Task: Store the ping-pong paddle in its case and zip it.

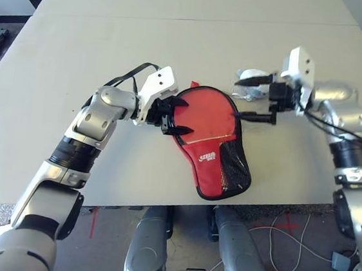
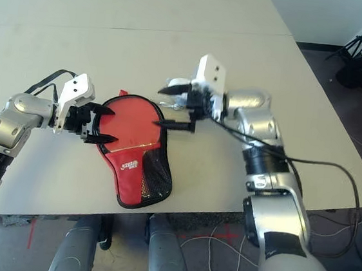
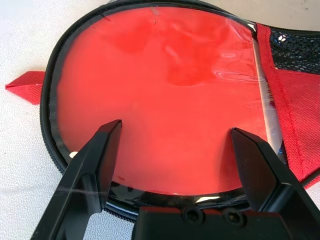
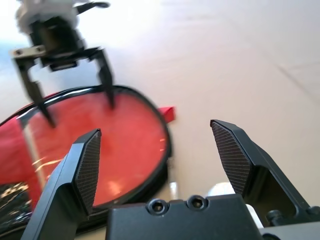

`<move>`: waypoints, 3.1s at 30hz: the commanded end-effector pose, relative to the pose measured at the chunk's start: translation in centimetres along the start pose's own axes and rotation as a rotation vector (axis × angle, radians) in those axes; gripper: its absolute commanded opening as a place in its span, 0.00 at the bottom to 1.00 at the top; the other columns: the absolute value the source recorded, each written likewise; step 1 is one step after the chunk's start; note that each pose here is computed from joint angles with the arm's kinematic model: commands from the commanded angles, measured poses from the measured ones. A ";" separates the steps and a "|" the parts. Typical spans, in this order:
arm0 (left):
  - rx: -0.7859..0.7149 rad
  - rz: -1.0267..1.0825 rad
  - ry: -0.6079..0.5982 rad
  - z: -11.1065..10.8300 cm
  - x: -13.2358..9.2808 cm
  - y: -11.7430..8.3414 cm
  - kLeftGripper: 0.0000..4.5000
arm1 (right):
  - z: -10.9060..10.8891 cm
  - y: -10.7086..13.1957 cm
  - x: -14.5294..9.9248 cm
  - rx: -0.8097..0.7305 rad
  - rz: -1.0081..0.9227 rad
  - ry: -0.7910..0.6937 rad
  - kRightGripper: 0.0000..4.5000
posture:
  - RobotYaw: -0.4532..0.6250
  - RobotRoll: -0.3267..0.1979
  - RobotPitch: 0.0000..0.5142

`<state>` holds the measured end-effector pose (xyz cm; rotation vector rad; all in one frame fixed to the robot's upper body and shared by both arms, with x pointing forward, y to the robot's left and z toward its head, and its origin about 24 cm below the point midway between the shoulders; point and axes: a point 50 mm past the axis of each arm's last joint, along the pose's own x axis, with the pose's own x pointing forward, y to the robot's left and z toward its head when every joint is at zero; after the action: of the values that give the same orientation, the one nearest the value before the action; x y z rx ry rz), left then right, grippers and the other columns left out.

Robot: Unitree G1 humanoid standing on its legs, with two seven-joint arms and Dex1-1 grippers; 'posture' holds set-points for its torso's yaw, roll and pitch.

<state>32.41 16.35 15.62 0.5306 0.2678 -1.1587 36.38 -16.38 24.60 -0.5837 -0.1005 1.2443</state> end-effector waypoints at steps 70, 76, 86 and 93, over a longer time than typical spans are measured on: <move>-0.053 -0.073 0.041 -1.1 2.9 -2.1 1.00 | -6.2 3.8 -6.0 0.339 -0.100 0.110 0.13 | 0.39 0.62 0.54; -0.058 -0.078 0.041 -1.1 3.2 -2.3 1.00 | -6.0 5.2 -6.0 0.341 -0.025 0.086 0.13 | 0.38 0.62 0.54; -0.061 -0.072 0.042 -1.2 3.3 -2.2 1.00 | -5.9 7.7 -6.3 0.394 0.138 0.103 0.13 | 0.38 0.62 0.54; -0.060 -0.071 0.042 -1.2 3.4 -2.2 1.00 | -6.2 9.6 -6.7 0.461 0.262 0.154 0.13 | 0.38 0.62 0.54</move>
<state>32.14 13.73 14.69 0.4970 0.2592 -1.1944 28.92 -23.18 16.98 -0.3031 0.3474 1.3454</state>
